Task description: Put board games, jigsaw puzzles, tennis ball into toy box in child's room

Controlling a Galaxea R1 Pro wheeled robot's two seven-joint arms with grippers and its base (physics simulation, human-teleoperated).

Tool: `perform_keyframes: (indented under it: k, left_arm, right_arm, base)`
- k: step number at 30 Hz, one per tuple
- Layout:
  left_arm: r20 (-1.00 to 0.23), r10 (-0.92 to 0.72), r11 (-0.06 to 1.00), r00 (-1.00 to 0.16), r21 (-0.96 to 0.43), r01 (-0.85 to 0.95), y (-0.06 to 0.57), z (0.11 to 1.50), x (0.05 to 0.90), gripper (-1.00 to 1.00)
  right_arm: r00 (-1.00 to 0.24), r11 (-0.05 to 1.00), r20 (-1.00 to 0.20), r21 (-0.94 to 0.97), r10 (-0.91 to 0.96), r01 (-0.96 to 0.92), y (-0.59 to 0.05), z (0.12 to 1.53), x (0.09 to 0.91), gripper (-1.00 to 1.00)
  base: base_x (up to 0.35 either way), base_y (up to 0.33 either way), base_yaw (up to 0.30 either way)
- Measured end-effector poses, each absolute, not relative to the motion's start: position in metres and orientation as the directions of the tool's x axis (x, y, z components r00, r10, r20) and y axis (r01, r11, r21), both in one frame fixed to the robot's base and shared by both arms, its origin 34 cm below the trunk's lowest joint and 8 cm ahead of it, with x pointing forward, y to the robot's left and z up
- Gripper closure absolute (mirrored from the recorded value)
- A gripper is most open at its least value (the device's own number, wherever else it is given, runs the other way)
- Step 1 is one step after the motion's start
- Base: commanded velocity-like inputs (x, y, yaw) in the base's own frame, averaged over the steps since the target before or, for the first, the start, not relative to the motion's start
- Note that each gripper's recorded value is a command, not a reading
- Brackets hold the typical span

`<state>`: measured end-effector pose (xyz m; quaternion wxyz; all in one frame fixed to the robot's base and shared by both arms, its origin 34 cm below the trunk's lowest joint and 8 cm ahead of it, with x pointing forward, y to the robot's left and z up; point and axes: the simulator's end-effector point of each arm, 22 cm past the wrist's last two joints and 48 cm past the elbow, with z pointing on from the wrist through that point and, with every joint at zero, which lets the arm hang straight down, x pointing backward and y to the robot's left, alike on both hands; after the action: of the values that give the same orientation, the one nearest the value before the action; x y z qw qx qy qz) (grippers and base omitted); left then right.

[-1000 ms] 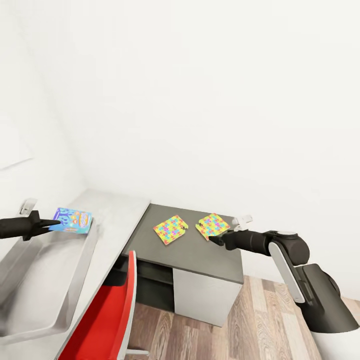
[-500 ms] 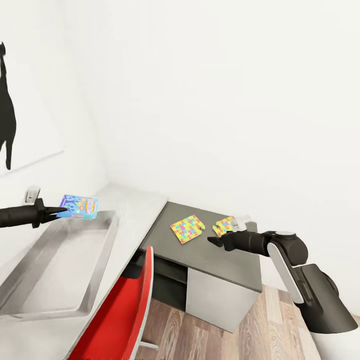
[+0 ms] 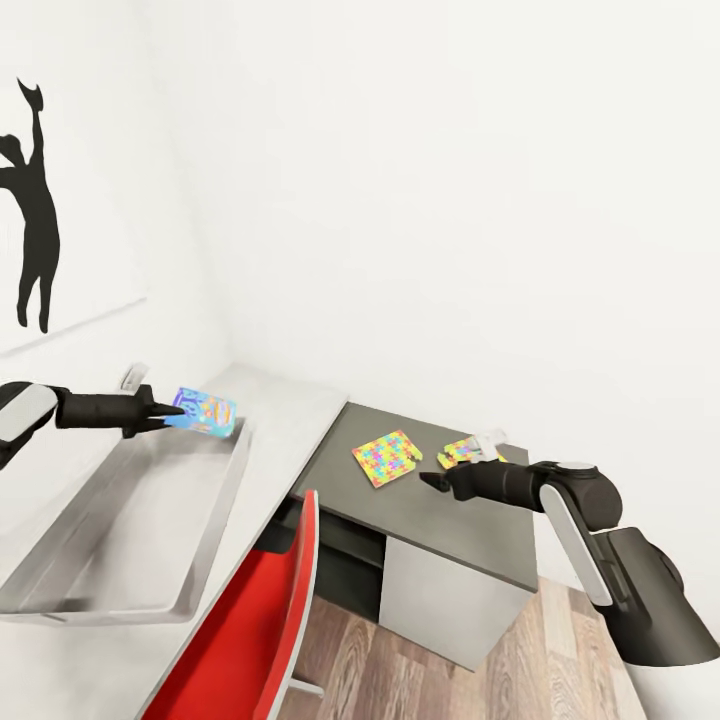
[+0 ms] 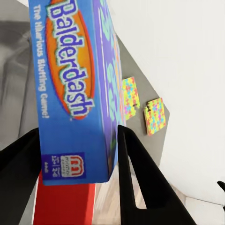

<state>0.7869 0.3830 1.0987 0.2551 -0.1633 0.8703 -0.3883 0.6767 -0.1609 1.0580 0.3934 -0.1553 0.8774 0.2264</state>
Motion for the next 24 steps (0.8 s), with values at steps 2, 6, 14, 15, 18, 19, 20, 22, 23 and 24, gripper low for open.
perform_keyframes:
  k: [2, 6, 14, 15, 18, 19, 20, 22, 23, 24]
  left_arm:
    - [-0.313, -0.478, 0.648, -0.821, -0.756, -0.089, 0.381, 1.097, 0.788, 1.0]
    - [-0.307, -0.471, 0.651, -0.827, -0.753, -0.091, 0.379, 1.095, 0.788, 1.0]
    - [-0.304, -0.417, 0.658, -0.857, -0.751, -0.054, 0.394, 1.088, 0.768, 1.0]
    - [-0.307, -0.399, 0.655, -0.864, -0.755, -0.034, 0.397, 1.089, 0.763, 1.0]
    - [-0.312, -0.389, 0.654, -0.867, -0.756, -0.021, 0.397, 1.088, 0.762, 1.0]
    - [-0.324, -0.392, 0.658, -0.861, -0.753, -0.016, 0.402, 1.086, 0.763, 1.0]
    - [-0.328, -0.395, 0.662, -0.858, -0.75, -0.018, 0.405, 1.084, 0.764, 1.0]
    - [-0.332, -0.41, 0.665, -0.849, -0.746, -0.03, 0.413, 1.078, 0.764, 1.0]
    - [-0.341, -0.419, 0.673, -0.842, -0.739, -0.036, 0.419, 1.074, 0.765, 1.0]
    - [-0.344, -0.424, 0.676, -0.838, -0.736, -0.04, 0.422, 1.071, 0.766, 1.0]
  right_arm:
    - [-0.642, 0.849, -0.761, 0.275, -0.094, -0.45, -0.161, 1.058, 0.677, -1.0]
    - [-0.643, 0.85, -0.76, 0.275, -0.095, -0.45, -0.161, 1.057, 0.677, -1.0]
    - [-0.65, 0.85, -0.754, 0.278, -0.095, -0.446, -0.162, 1.052, 0.678, -1.0]
    - [-0.651, 0.85, -0.753, 0.279, -0.095, -0.446, -0.162, 1.052, 0.678, -1.0]
    - [-0.654, 0.85, -0.75, 0.281, -0.094, -0.445, -0.162, 1.049, 0.678, -1.0]
    - [-0.656, 0.85, -0.749, 0.282, -0.094, -0.444, -0.162, 1.048, 0.678, -1.0]
    - [-0.657, 0.85, -0.748, 0.283, -0.094, -0.444, -0.162, 1.047, 0.678, -1.0]
    - [-0.659, 0.85, -0.746, 0.284, -0.094, -0.443, -0.162, 1.045, 0.679, -1.0]
    - [-0.66, 0.85, -0.745, 0.285, -0.094, -0.443, -0.162, 1.044, 0.679, -1.0]
    - [-0.661, 0.85, -0.744, 0.286, -0.094, -0.442, -0.162, 1.044, 0.679, -1.0]
  base:
    - [0.0, 0.0, 0.002]
    - [0.0, 0.0, 0.0]
    - [0.0, 0.0, 0.0]
    - [0.0, 0.0, 0.0]
    - [0.0, 0.0, 0.0]
    - [0.0, 0.0, 0.0]
    - [0.0, 0.0, 0.0]
    - [0.0, 0.0, 0.0]
    - [0.0, 0.0, 0.0]
    - [0.0, 0.0, 0.0]
